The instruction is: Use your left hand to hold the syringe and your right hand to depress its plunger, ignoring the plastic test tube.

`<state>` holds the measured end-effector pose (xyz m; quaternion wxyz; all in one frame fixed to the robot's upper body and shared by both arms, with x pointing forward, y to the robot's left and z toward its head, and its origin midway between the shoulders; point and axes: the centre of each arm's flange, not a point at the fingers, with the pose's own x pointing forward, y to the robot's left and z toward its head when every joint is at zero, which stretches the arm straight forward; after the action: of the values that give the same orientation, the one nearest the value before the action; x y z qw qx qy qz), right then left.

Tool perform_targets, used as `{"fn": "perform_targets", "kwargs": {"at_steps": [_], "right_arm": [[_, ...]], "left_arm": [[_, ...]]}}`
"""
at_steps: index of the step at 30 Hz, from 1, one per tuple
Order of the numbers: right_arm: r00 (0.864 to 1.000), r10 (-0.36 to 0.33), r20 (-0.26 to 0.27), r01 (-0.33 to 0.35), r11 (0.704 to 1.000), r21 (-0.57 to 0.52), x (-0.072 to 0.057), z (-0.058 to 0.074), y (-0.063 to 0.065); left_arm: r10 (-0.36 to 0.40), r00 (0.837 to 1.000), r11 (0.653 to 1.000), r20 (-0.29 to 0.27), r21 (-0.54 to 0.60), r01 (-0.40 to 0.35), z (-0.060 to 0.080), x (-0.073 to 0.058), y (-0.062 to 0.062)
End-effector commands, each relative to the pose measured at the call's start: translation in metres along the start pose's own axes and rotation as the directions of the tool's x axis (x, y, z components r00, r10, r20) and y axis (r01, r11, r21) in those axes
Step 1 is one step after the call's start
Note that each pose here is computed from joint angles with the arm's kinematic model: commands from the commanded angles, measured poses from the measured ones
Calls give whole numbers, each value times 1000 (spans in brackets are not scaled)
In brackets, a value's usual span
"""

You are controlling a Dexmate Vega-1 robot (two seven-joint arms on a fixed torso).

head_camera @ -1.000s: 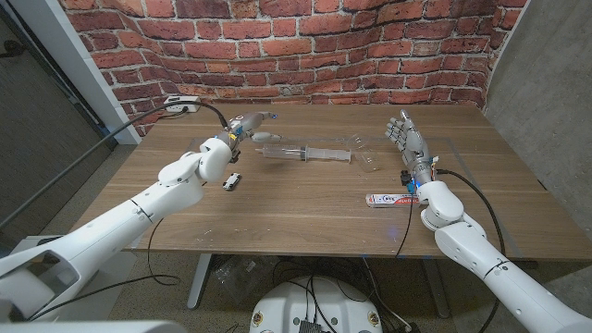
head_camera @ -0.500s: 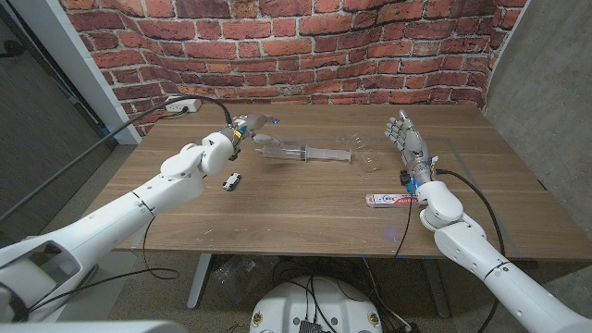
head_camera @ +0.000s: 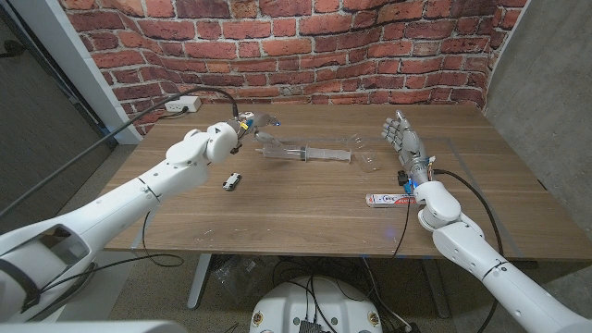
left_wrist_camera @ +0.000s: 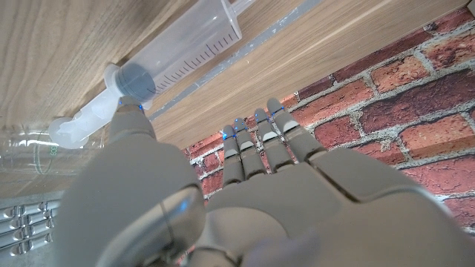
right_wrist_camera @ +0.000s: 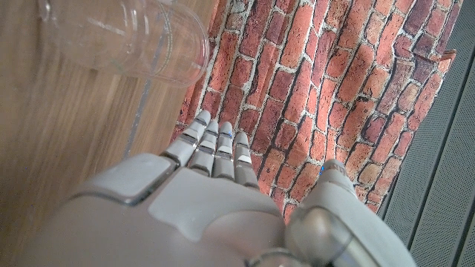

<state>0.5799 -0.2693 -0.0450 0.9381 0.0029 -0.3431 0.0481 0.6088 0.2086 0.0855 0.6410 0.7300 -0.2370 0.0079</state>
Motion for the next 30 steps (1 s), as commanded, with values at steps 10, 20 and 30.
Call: {"fn": "perform_targets", "kwargs": {"at_steps": [10, 20, 30], "right_arm": [[1000, 7, -23, -7, 1000, -5, 2, 1, -2], [1000, -2, -22, 2, 1000, -8, 3, 3, -2], [1000, -4, -23, 4, 1000, -11, 5, 3, -4]], "left_arm": [[-156, 987, 979, 36, 140, 150, 13, 36, 8], [-217, 975, 968, 51, 138, 208, 16, 47, 4], [-257, 964, 962, 64, 111, 249, 19, 60, -8]]}}
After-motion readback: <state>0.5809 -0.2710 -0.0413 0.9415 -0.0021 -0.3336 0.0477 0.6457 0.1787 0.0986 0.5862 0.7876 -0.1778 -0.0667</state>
